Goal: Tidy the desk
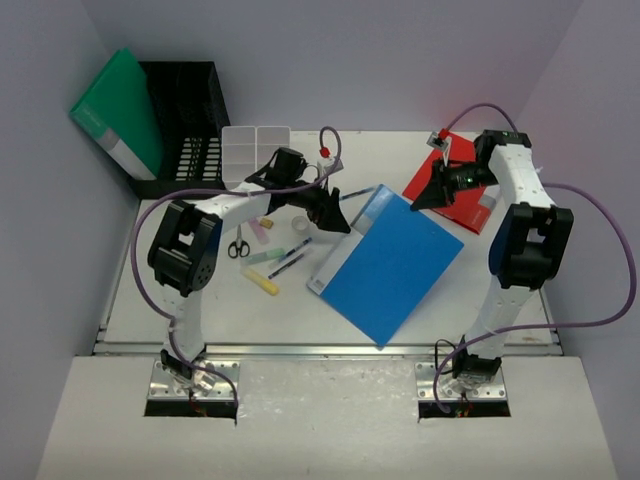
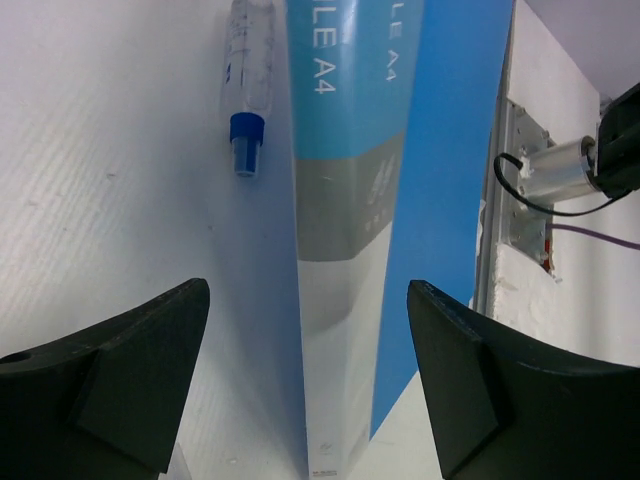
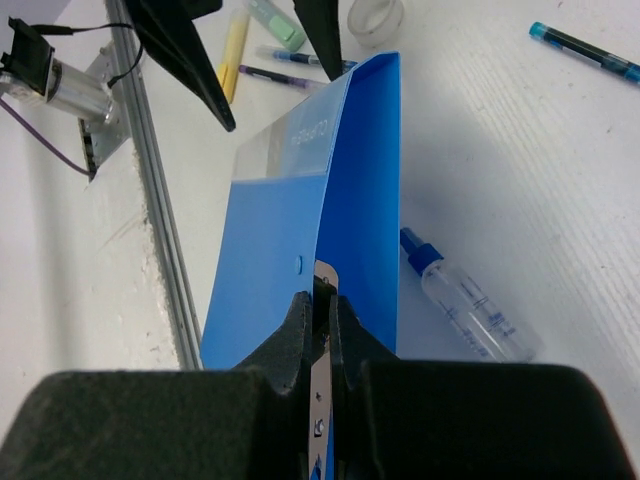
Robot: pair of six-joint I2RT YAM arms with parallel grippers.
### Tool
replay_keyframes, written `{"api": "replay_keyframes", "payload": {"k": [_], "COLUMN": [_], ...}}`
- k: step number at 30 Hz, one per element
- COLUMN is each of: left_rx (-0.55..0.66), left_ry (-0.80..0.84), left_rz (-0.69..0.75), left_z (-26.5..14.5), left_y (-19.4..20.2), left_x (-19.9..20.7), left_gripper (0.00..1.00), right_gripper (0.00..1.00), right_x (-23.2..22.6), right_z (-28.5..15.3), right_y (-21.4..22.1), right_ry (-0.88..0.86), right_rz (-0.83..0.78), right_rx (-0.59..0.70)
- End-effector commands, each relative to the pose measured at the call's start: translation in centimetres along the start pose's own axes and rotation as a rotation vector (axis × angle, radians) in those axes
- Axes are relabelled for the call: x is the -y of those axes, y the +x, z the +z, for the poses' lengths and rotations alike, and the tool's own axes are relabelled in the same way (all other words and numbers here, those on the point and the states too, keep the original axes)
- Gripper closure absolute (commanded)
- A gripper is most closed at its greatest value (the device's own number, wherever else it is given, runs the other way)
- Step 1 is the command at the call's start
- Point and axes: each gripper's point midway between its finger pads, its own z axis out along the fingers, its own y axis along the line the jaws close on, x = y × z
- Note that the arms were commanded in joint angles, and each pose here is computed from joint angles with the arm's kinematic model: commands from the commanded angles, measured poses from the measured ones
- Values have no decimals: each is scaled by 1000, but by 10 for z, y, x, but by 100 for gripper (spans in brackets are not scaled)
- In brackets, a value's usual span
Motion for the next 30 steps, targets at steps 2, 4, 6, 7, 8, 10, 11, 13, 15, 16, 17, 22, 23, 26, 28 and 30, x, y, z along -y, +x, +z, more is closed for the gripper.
{"api": "replay_keyframes", "payload": {"k": [2,4,6,7,8,10,11,13,15,16,17,22,23,26,28,30], "left_rx": [-48,-79,-109,-130,-149,-179,-195,-211,-225,-229,-229,-202,-176,-107,-51,-8], "left_ry": [163,225,269,284,298,318,327,341,345,345,348,348,338,335,323,297], "left_rz": [173,187,190,212,228,232,233,239,221,215,207,171,161,77,63,75], "left_z": [18,22,25,26,27,30,31,34,34,35,35,36,35,32,28,20], "left_y": [-5,5,15,20,25,33,38,44,49,51,53,51,42,28,14,2], "left_x": [27,40,50,54,58,63,64,63,62,62,62,62,62,64,65,71], "left_gripper": [23,24,25,26,27,29,30,34,42,48,55,77,80,89,98,100], "right_gripper": [100,100,100,100,100,100,100,100,100,100,100,100,100,100,100,100], "right_x": [-44,-47,-49,-50,-51,-52,-53,-54,-55,-56,-57,-60,-61,-66,-69,-71], "right_z": [-4,-1,1,3,5,7,8,9,9,9,9,7,7,7,6,5], "right_y": [-8,-9,-9,-10,-10,-10,-10,-11,-12,-12,-12,-15,-16,-17,-16,-16], "right_ry": [-44,-47,-51,-53,-54,-55,-56,-57,-58,-58,-58,-56,-57,-61,-61,-58], "right_rz": [-6,-19,-27,-34,-41,-50,-54,-61,-65,-67,-67,-75,-77,-81,-83,-86], "right_rx": [-41,-54,-60,-65,-69,-76,-81,-85,-86,-86,-86,-80,-77,-71,-71,-70]}}
